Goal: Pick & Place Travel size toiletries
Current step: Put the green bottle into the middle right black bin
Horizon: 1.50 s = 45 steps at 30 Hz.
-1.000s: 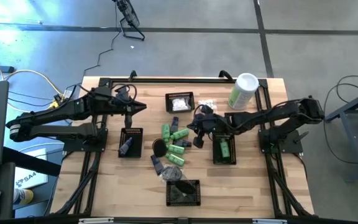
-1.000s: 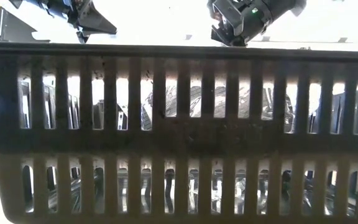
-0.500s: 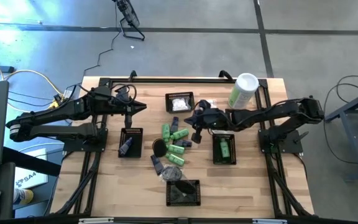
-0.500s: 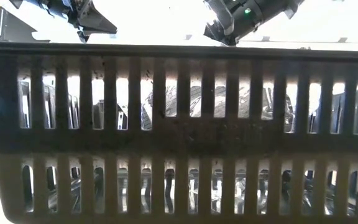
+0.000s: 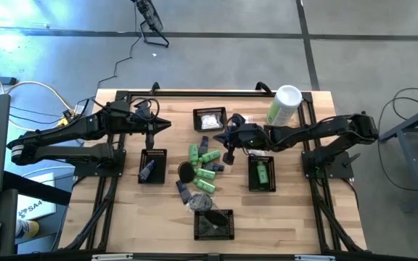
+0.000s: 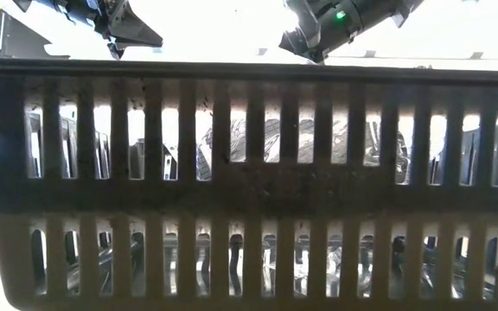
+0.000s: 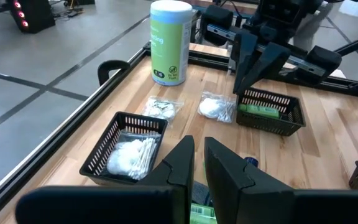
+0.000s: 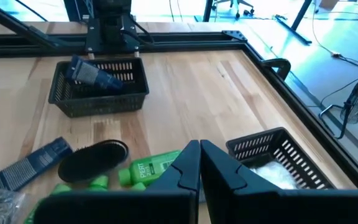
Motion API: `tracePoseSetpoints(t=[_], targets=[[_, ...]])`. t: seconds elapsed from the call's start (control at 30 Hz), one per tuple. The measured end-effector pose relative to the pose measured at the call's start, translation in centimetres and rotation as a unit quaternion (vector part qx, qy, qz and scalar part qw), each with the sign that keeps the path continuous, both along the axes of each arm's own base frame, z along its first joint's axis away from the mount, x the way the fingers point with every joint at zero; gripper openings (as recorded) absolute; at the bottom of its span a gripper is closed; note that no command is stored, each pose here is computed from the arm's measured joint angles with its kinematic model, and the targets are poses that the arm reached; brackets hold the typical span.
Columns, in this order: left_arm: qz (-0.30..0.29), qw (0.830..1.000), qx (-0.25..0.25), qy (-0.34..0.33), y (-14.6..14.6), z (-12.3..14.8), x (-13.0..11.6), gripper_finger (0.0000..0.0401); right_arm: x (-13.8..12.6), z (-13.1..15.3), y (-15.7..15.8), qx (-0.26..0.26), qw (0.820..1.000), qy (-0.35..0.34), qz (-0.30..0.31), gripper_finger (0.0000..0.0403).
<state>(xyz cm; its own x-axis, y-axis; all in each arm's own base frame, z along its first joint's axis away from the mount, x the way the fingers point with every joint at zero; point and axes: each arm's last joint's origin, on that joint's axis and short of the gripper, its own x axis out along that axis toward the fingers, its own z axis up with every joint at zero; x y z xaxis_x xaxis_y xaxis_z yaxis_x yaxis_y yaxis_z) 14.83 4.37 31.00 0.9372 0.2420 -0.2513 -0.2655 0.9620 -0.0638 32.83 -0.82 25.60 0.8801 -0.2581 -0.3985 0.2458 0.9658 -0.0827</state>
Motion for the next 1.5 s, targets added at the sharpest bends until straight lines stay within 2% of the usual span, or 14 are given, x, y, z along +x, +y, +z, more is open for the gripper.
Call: tracePoseSetpoints(t=[0.2, 0.4, 0.73, 0.87, 1.03, 1.2, 1.3, 1.5], targets=[[0.000, 1.000, 0.001, 0.000, 0.0, 0.0, 0.0, 0.0033, -0.1, -0.2, 0.0, -0.002, 1.000, 0.010, 0.000, 0.0004], [0.000, 1.000, 0.001, 0.001, 0.0, 0.0, 0.0, 0.0033, -0.1, 0.0, -0.6, -0.058, 0.998, 0.019, -0.018, 0.0004], [-0.001, 1.000, 0.004, 0.001, 0.0, 0.0, 0.0, 0.0033, -0.1, 0.0, -0.7, -0.085, 0.996, 0.027, -0.010, 0.0004], [-0.004, 1.000, 0.016, 0.004, 0.0, 0.0, 0.0, 0.0033, 0.0, 0.1, -0.5, -0.077, 0.997, 0.029, 0.004, 0.0004], [-0.003, 1.000, 0.016, 0.004, 0.0, 0.0, 0.0, 0.0033, 0.8, 1.6, -0.2, -0.071, 0.997, 0.026, 0.021, 0.0004], [-0.001, 1.000, 0.016, 0.004, 0.0, 0.0, 0.0, 0.0033, 2.0, 2.1, -0.7, -0.052, 0.996, 0.056, 0.048, 0.0004], [-0.001, 1.000, 0.016, 0.004, 0.0, 0.0, 0.0, 0.0033, 3.0, 1.4, -1.4, -0.040, 0.994, 0.082, 0.055, 0.0003], [0.000, 1.000, 0.016, 0.004, 0.0, 0.0, 0.0, 0.0033, 4.2, -1.6, -2.6, 0.023, 0.984, 0.126, 0.128, 0.0003]])
